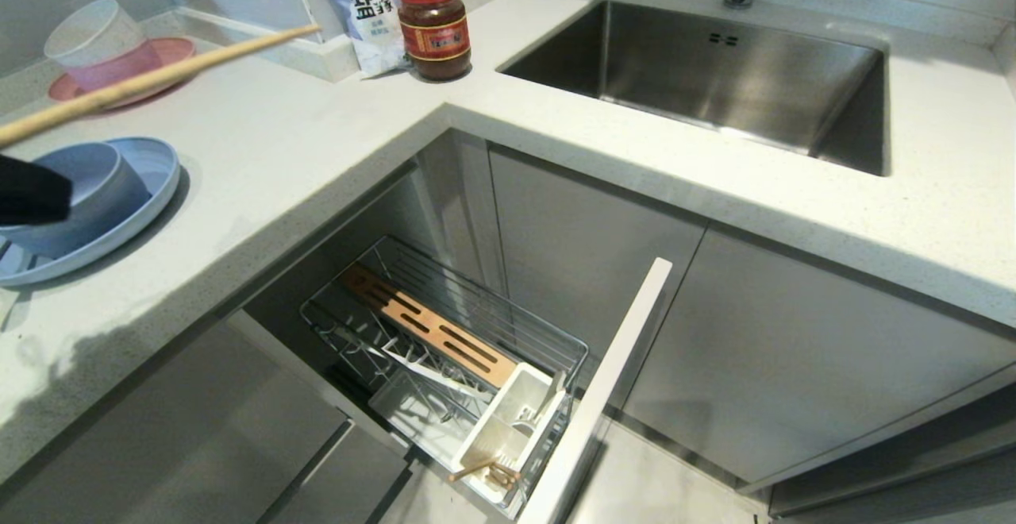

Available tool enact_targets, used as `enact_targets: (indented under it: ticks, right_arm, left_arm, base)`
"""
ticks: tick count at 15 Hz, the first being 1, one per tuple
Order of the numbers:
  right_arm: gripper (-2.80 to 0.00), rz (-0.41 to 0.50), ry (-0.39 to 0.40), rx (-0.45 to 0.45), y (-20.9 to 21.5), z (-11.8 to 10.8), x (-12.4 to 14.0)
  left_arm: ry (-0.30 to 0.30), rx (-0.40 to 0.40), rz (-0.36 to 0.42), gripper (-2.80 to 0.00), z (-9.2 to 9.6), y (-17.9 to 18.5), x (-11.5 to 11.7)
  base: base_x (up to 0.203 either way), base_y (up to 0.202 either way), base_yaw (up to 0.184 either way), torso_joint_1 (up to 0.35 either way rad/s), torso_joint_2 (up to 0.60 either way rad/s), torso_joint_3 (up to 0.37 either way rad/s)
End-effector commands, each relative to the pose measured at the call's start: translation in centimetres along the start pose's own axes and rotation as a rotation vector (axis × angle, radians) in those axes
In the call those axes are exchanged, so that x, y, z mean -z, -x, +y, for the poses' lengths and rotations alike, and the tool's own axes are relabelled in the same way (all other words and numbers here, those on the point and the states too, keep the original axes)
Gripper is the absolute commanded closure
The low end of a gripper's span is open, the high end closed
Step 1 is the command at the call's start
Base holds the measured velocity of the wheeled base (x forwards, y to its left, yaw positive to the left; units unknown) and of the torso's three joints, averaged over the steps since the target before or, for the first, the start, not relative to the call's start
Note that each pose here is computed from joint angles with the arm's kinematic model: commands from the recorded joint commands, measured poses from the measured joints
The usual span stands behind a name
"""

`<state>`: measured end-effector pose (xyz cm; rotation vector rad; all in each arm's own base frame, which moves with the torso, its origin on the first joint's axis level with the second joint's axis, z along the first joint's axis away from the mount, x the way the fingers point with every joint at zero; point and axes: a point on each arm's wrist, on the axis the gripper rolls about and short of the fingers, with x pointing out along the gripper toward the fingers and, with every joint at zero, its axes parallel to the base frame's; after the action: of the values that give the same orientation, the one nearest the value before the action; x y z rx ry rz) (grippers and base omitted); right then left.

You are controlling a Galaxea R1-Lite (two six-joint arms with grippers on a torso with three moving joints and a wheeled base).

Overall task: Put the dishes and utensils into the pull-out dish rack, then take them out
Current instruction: Take the chopsticks out of the cupboard

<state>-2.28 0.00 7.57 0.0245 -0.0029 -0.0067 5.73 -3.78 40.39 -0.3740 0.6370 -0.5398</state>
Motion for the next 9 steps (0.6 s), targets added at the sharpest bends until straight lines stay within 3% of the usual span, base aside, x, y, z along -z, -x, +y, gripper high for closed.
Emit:
enact_targets:
  ticks: [1,3,6,9]
  right_arm:
    - [0.0,-0.003,0.0,0.001,0.0,0.0,0.0]
    - [0.0,-0.003,0.0,0.001,0.0,0.0,0.0]
    - [0.0,-0.003,0.0,-0.001,0.0,0.0,0.0]
    - [0.0,-0.003,0.0,0.0,0.0,0.0,0.0]
  left_arm:
    - [0.023,-0.067,-0.165,0.0,0.5,2.7,0.4]
    - [0.025,-0.172,-0.284,0.0,0.7,3.8,0.4]
    - [0.017,-0.414,-0.442,0.0,0.8,5.4,1.0]
    - [0.038,-0.669,-0.545,0.0,0.5,6.2,1.7]
  base:
    - [0.0,0.0,0.0,0.0,0.0,0.0]
    - [0.0,0.0,0.0,0.0,0.0,0.0]
    - [0.0,0.0,0.0,0.0,0.0,0.0]
    - [0.0,0.0,0.0,0.0,0.0,0.0]
